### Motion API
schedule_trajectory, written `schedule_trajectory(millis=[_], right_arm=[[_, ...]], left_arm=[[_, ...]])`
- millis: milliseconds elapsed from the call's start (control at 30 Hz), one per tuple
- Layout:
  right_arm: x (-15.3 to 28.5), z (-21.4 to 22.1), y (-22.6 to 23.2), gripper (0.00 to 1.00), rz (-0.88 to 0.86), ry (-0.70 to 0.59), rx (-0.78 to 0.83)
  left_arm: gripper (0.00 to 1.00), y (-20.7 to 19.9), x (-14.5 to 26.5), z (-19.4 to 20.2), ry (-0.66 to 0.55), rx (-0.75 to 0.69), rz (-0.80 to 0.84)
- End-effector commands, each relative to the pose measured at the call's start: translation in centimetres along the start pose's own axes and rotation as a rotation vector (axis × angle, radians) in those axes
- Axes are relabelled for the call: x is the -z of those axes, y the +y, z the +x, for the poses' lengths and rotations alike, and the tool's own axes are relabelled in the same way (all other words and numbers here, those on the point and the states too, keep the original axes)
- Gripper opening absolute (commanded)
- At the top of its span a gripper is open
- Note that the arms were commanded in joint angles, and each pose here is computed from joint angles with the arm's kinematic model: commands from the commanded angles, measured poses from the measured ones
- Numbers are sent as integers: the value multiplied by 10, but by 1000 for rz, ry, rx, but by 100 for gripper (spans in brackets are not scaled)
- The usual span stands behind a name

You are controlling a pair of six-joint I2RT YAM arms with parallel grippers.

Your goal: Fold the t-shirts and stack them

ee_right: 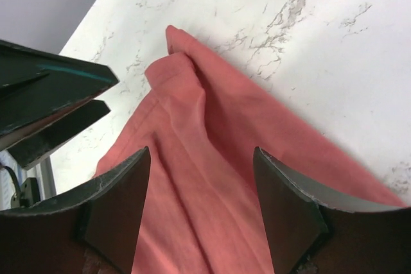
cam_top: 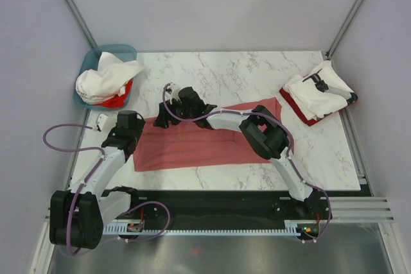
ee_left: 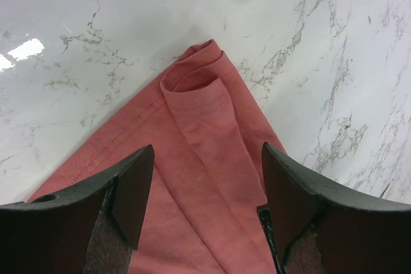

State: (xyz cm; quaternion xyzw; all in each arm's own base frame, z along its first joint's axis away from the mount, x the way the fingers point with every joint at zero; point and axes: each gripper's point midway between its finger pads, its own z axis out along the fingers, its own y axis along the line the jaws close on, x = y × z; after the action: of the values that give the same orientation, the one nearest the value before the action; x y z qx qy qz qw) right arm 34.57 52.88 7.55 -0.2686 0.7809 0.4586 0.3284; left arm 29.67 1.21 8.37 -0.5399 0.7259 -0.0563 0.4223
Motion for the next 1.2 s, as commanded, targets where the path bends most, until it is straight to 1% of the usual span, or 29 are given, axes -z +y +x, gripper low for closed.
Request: schedule_trajectory(millis=[0,133,333,467,633,933,1000,1167], right_arm=[[-12,13,-3,73,-14,44,-9],[-17,21,5,72,-63,71,-17],[-21,36,38,69,-155,110,26],[-12,32,61,70,-188,93,81],[-2,35,71,69,-209,94,100],[33,34,110,69,-361,51,168],[37,35,113,69,-380,47,174],[34,34,110,69,-361,45,164]], left_arm=[[75,-8,2,-7,-19,41,8],[74,-9,1,-6,-12,38,11],[74,-7,0,-7,-21,30,-1],[74,-6,-1,-8,-30,25,-6],[74,-6,-1,-10,-41,18,-9],[74,-9,0,-15,-54,-8,-3],[74,-8,-1,-14,-51,-13,-8],[74,-8,-4,-11,-36,-40,-20]])
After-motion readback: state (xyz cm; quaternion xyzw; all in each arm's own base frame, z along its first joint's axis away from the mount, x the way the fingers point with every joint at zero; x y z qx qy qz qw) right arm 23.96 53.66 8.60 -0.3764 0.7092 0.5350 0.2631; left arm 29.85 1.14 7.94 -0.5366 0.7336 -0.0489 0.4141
